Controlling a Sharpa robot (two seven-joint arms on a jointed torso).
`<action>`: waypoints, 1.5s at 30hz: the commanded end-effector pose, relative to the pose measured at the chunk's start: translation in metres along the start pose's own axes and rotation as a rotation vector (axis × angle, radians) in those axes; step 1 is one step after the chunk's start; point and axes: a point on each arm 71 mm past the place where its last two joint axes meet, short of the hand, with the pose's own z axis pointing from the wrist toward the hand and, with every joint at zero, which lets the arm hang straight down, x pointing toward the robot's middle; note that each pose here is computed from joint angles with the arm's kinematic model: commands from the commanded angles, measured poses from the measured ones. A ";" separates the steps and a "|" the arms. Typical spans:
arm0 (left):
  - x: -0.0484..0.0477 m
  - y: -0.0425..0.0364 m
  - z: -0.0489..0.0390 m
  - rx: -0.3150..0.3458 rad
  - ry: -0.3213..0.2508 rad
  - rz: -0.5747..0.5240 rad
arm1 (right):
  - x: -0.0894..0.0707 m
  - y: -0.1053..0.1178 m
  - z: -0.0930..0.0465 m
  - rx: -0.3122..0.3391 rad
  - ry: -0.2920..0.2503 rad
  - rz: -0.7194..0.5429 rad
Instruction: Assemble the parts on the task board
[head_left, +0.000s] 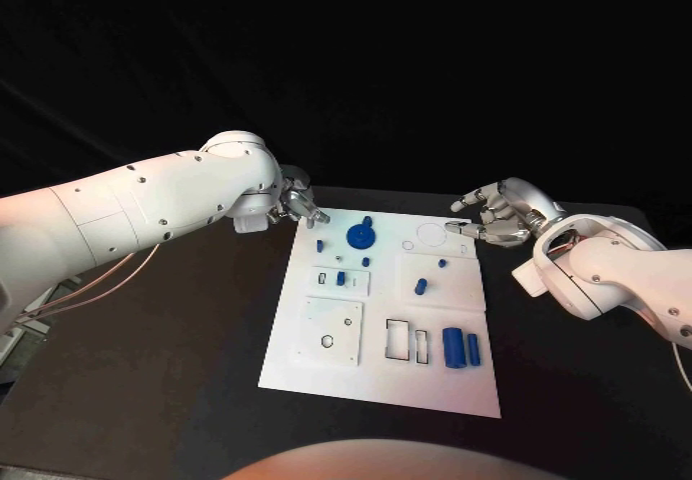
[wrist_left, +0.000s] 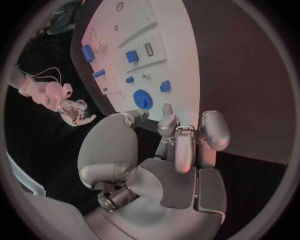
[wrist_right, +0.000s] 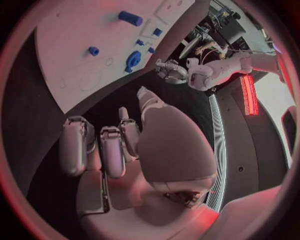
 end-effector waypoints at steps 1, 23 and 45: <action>0.0029 -0.0007 0.0032 -0.007 0.049 0.037 | 0.002 0.001 0.000 -0.010 0.011 -0.003; 0.0195 -0.0011 0.0207 -0.030 0.132 0.024 | 0.003 0.002 0.000 -0.018 0.011 -0.002; 0.0253 -0.0009 0.0253 -0.034 0.149 0.012 | 0.003 0.003 0.001 -0.020 0.010 -0.001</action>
